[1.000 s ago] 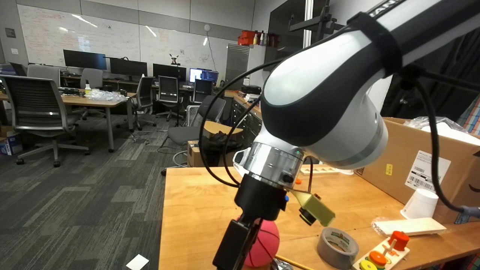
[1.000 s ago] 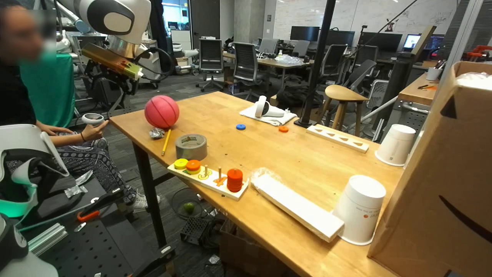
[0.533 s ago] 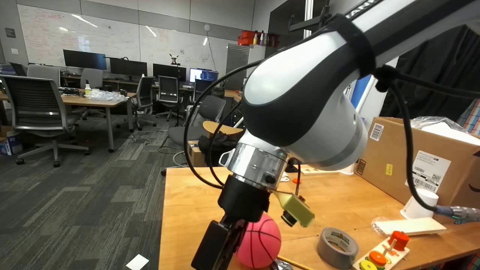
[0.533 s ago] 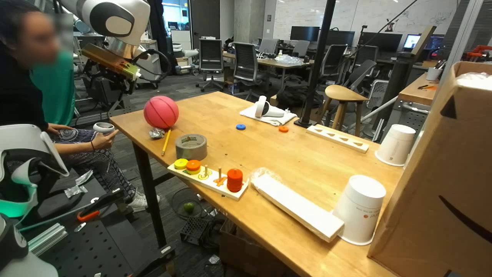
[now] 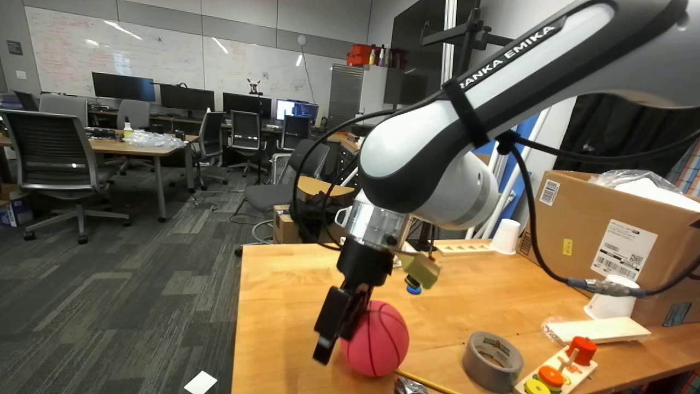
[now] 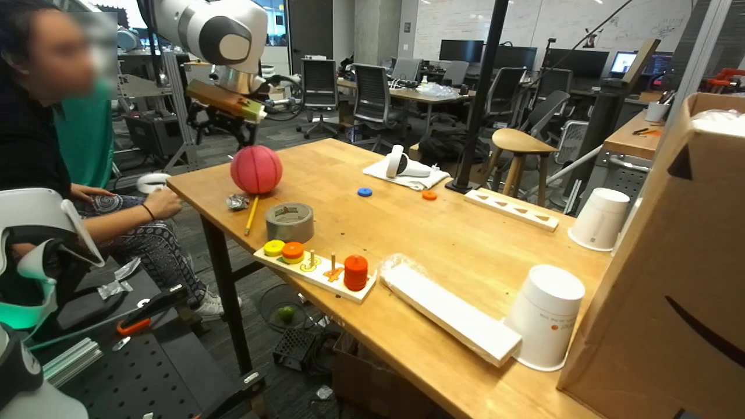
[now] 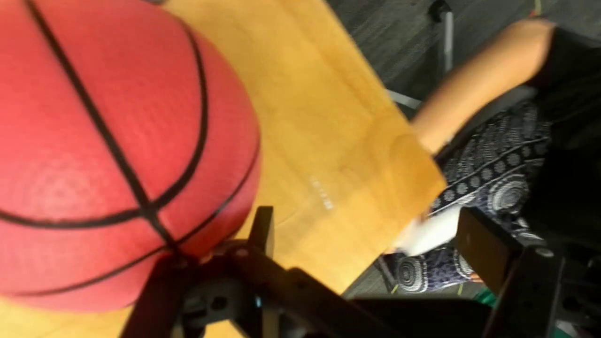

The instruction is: Move the ball to the right

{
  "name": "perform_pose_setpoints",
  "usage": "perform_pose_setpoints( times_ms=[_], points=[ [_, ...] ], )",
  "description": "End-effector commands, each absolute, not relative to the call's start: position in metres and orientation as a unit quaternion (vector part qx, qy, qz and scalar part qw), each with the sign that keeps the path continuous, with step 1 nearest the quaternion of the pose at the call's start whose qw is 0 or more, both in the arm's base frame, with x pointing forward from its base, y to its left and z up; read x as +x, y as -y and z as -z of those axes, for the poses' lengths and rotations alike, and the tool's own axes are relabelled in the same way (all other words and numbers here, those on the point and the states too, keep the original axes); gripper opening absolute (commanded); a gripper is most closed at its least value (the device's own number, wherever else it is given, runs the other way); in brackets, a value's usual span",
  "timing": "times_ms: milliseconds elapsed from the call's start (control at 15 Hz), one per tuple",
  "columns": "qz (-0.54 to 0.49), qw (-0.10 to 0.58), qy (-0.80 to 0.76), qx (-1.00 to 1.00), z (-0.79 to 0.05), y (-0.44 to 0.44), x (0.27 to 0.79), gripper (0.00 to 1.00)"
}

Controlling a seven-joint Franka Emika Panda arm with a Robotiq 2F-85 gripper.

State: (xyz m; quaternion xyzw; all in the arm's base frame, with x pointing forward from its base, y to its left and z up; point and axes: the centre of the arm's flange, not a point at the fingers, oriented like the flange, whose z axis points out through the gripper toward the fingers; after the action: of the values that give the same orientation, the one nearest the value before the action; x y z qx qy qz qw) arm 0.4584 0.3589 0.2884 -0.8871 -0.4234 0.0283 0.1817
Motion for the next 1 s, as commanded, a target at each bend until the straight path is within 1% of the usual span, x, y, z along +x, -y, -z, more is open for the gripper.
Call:
perform_pose_setpoints(
  times_ms=[0, 200, 333, 467, 667, 933],
  points=[
    [-0.004, 0.089, 0.468, -0.879, -0.345, -0.303, 0.52, 1.0],
    [-0.003, 0.011, 0.508, -0.861, -0.406, -0.25, 0.511, 1.0],
    [0.034, -0.022, 0.526, -0.85, -0.429, -0.241, 0.486, 1.0],
    [0.07, -0.013, 0.522, -0.85, -0.441, -0.248, 0.455, 1.0],
    [0.085, 0.012, 0.517, -0.852, -0.438, -0.254, 0.405, 1.0],
    [0.085, 0.025, 0.508, -0.857, -0.423, -0.25, 0.368, 1.0]
  ],
)
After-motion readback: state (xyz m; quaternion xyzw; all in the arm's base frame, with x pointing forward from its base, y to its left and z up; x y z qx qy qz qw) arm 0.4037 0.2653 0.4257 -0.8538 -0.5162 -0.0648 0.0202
